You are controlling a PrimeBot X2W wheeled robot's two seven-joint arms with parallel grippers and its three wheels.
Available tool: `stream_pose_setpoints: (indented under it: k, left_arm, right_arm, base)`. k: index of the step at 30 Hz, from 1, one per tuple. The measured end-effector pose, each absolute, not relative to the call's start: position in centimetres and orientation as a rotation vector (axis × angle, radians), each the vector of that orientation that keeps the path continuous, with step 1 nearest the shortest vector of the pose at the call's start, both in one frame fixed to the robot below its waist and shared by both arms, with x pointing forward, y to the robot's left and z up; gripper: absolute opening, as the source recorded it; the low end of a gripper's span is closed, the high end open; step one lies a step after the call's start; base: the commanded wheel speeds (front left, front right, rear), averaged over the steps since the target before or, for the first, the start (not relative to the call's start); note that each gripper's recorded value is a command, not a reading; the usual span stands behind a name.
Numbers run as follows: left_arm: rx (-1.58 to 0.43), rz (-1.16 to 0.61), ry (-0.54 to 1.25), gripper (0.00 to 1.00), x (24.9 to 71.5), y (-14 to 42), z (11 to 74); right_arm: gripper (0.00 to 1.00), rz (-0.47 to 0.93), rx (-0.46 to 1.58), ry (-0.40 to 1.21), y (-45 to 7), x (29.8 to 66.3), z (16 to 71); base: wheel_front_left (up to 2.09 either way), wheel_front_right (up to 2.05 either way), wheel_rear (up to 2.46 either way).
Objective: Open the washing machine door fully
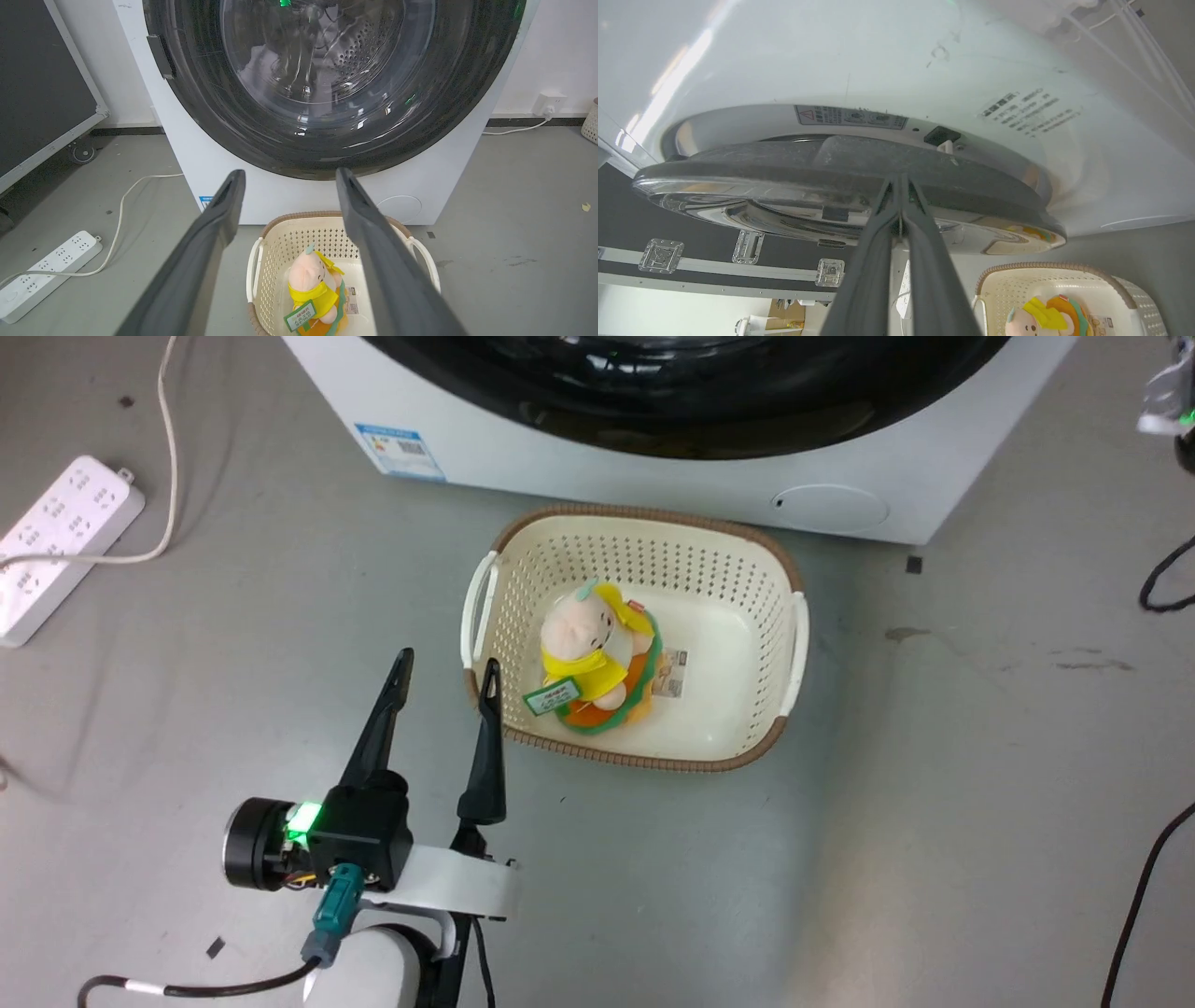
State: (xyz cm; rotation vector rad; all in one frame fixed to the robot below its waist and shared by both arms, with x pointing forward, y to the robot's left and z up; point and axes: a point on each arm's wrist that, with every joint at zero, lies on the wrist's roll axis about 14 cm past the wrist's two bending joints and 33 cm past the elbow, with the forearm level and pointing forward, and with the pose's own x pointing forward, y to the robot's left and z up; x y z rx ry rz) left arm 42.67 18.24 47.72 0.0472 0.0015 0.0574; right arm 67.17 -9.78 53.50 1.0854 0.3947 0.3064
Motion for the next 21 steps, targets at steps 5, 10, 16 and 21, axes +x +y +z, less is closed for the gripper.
stream_pose_setpoints:
  k: [5,10,16,21]
  left_arm:
    - [0.051,0.070,0.004,1.00,42.9,18.7,47.4]
    - [0.061,0.081,0.008,1.00,43.1,19.0,47.0]
    - [0.064,0.087,0.014,1.00,43.3,19.1,46.4]
    - [0.059,0.102,0.005,1.00,43.6,19.5,46.6]
  right_arm:
    - [0.00,0.314,1.133,0.453,-9.1,68.6,53.0]
    - [0.00,0.331,1.203,0.499,-8.4,69.8,52.8]
    - [0.00,0.360,1.284,0.546,-7.9,71.1,52.8]
    - [0.00,0.408,1.324,0.592,-7.1,71.4,53.0]
  base:
    - [0.00,0.00,0.00]
    - [0.00,0.00,0.00]
    - [0.00,0.00,0.00]
    - [0.00,0.00,0.00]
